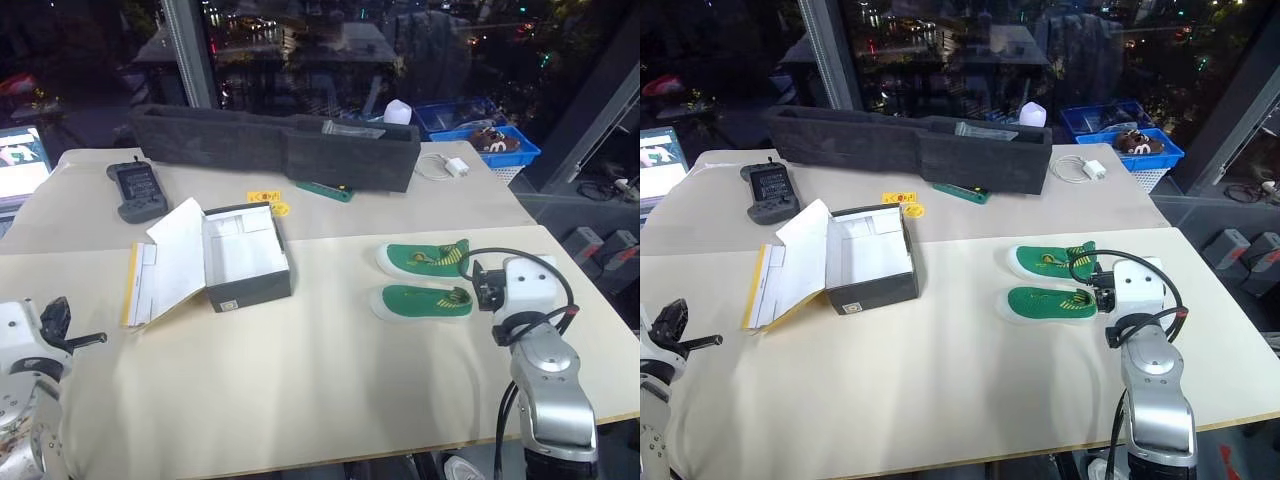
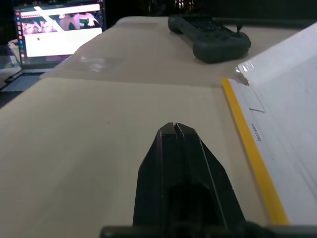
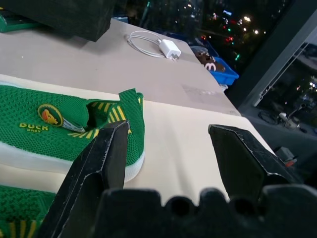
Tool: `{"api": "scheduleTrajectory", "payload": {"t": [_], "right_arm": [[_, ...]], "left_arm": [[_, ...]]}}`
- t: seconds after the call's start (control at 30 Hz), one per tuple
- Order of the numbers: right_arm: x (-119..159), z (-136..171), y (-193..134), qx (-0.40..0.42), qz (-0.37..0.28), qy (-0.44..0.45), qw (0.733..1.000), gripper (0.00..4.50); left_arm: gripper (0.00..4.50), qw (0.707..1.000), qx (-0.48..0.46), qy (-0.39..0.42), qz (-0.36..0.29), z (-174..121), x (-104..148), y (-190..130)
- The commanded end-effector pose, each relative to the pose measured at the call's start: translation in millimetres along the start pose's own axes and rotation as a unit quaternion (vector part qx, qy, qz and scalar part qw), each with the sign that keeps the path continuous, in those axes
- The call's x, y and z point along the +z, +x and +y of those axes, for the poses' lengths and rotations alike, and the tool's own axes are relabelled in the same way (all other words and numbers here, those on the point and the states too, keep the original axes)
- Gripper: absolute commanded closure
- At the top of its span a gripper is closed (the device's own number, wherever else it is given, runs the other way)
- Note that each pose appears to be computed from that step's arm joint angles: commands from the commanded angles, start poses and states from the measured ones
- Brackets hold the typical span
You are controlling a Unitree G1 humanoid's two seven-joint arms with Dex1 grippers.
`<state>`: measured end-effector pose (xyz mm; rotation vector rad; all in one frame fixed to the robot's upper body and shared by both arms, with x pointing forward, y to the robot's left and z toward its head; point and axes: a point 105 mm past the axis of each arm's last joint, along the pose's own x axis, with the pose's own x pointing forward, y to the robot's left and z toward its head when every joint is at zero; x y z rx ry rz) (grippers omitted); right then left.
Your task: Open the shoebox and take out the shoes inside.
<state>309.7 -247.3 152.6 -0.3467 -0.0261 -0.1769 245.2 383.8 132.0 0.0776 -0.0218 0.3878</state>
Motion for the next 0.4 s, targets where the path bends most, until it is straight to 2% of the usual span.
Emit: {"api": "scheduleTrajectory", "payload": {"t": [0.03, 0.4], "right_arm": [[9.9, -15.9, -0.6, -0.023, -0.029, -0.017, 0.999, 1.33], [4.0, -20.6, -0.5, -0.023, -0.027, -0.027, 0.999, 1.33]], "left_arm": [[4.50, 1.000, 0.000, 0.002, -0.028, 0.6, 11.6, 2.6], [4.50, 0.999, -0.011, 0.005, -0.030, -1.6, 11.4, 8.5]]}}
